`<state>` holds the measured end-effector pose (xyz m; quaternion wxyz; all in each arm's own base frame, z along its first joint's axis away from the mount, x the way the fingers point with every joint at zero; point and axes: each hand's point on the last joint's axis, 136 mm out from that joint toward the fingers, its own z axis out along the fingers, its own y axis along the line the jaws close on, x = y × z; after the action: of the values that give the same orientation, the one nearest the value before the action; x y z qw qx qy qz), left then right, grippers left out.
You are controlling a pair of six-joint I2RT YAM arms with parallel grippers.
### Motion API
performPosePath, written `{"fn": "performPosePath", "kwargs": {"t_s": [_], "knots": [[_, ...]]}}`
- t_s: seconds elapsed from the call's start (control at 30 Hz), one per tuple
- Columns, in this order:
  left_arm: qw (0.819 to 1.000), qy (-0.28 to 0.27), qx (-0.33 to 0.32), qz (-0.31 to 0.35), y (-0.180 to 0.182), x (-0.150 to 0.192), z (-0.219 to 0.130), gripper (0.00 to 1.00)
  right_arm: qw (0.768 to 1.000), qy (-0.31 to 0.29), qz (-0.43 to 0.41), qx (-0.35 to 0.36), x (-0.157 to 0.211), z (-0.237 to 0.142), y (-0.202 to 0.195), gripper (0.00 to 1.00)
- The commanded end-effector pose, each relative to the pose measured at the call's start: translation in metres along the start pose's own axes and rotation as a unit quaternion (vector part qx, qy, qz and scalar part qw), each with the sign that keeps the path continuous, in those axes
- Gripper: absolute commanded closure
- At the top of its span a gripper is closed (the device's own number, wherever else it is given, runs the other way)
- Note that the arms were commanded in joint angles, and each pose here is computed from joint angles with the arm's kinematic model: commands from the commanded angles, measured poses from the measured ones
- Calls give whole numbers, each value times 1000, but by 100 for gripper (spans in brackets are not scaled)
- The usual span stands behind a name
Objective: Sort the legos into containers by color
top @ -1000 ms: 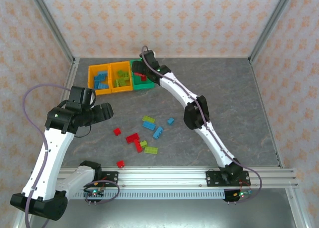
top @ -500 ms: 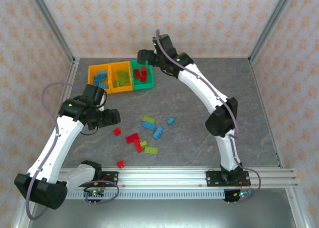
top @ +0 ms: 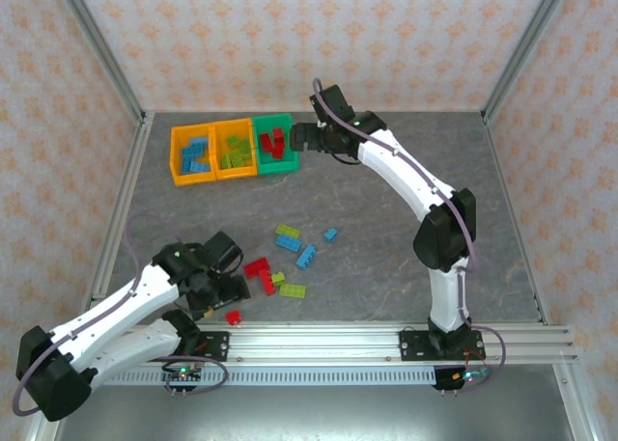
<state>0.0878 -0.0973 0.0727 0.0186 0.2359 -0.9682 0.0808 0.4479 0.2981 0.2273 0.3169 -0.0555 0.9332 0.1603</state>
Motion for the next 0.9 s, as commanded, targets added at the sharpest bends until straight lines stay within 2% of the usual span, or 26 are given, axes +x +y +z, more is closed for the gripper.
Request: {"fn": "performPosePath", "kwargs": {"t_s": [0.0,0.2,0.47,0.6,0.73,0.87], "knots": [[998,-10,28,-61,-14,2,11,15,1000,-5,0,-23,3,-18,6,1],[996,-18,-32,-77,10,4,25,16,1000,8,-13,-25,14,-21,3,1],[996,-20,-29,-83,7,1,42,24,999,9,-31,-13,23,-29,-6,1],[996,-19,-33,-76,0,-2,48,33,999,15,-32,-12,27,-30,-7,1],[996,-21,-52,-66,0,-5,50,49,999,16,-35,-11,28,-33,-8,1],[997,-17,-59,-56,-1,-5,51,60,999,22,-36,-12,34,-37,-11,1]]}}
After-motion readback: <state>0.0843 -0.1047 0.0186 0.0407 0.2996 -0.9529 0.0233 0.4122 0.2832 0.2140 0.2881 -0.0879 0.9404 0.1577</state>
